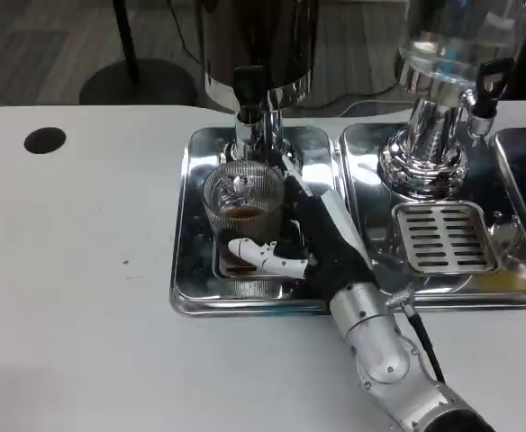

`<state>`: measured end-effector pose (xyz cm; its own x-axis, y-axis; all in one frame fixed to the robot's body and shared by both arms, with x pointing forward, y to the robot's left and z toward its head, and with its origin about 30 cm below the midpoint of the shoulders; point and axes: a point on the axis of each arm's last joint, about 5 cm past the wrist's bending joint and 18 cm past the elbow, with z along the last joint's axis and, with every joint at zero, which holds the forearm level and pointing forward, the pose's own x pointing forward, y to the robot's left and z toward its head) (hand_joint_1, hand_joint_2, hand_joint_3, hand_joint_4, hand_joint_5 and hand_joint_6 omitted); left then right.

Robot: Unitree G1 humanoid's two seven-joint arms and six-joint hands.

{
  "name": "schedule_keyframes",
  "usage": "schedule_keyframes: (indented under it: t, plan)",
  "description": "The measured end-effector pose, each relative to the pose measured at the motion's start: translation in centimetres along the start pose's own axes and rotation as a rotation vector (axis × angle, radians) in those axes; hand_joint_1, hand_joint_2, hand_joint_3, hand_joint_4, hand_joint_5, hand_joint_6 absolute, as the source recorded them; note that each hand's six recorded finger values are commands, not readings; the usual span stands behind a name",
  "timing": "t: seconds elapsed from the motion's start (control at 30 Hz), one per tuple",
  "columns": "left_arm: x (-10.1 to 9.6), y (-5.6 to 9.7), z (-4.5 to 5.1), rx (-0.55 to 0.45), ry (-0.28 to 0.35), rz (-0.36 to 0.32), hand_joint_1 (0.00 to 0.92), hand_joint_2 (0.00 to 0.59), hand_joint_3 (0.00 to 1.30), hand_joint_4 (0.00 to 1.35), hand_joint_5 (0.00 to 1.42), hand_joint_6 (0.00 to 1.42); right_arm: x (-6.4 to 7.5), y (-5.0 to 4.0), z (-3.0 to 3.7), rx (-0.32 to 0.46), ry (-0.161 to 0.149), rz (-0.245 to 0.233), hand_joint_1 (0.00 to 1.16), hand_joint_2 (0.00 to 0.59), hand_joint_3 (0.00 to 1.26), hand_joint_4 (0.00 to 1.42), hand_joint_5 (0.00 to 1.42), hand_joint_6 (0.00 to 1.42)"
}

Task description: Grasp the cup under the faucet to collect the drink, then remove the cup.

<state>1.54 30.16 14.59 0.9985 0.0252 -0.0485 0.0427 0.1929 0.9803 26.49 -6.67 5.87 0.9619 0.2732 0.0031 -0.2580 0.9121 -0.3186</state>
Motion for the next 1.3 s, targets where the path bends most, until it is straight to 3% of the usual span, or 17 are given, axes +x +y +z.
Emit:
schedule_keyframes:
  t: [0.67, 1.3]
  plan:
    - [-0.01, -0.01, 0.02, -0.001, -0.003, 0.000, 0.000, 0.004, 0.00, 0.00, 0.00, 0.00, -0.09, 0.18, -0.02, 0.007, 0.000, -0.031, 0.85, 0.207, 0.22, 0.28, 0.27, 0.24]
    - [-0.10, -0.04, 0.14, -0.004, -0.009, -0.001, 0.000, 0.005, 0.00, 0.00, 0.00, 0.00, -0.56, -0.03, -0.41, 0.024, -0.005, -0.065, 0.85, 0.207, 0.32, 0.34, 0.37, 0.29]
